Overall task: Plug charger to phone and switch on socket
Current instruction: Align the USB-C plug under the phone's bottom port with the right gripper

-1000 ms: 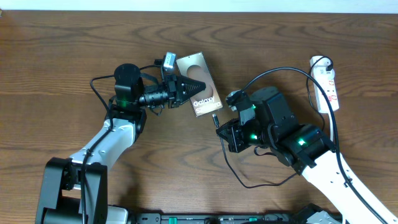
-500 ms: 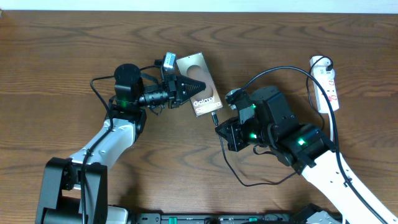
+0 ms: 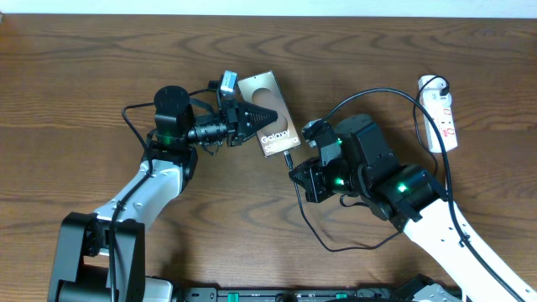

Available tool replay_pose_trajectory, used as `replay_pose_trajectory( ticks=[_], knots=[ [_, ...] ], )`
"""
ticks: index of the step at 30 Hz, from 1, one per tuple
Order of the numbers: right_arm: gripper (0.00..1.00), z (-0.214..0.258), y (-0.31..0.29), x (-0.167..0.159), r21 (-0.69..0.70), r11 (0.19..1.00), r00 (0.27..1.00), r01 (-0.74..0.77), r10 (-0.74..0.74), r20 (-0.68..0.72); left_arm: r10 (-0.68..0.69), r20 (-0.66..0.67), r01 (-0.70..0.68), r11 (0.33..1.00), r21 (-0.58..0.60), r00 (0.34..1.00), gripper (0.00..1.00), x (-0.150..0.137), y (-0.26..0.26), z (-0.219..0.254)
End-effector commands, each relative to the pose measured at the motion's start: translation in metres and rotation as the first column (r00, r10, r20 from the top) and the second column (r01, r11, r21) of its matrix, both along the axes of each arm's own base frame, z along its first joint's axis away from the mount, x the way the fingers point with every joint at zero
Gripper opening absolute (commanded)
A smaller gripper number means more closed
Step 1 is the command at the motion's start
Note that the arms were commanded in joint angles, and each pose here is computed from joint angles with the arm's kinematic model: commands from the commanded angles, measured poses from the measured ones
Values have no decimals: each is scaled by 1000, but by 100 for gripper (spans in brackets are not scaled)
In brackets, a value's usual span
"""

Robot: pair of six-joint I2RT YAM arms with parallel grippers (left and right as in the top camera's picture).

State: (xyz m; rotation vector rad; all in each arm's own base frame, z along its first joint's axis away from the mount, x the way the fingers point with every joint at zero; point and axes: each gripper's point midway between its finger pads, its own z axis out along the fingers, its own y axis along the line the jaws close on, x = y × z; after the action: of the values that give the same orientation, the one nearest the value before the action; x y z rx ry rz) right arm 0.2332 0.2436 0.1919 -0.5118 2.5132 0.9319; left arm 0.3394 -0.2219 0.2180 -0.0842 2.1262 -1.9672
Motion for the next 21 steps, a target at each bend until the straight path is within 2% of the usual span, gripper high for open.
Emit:
replay_pose_trajectory(
  ticks=[1,21],
  knots=[
    [1,6,6,-1,20,1000,1000,-14,14,4,-16,19,16,1000,-15,1000,7,-1,-1,13],
    [1,7,7,-2,29,999,1000,-16,16,-5,7,2,-7,1000,-16,1000,7,3,0,12]
  ],
)
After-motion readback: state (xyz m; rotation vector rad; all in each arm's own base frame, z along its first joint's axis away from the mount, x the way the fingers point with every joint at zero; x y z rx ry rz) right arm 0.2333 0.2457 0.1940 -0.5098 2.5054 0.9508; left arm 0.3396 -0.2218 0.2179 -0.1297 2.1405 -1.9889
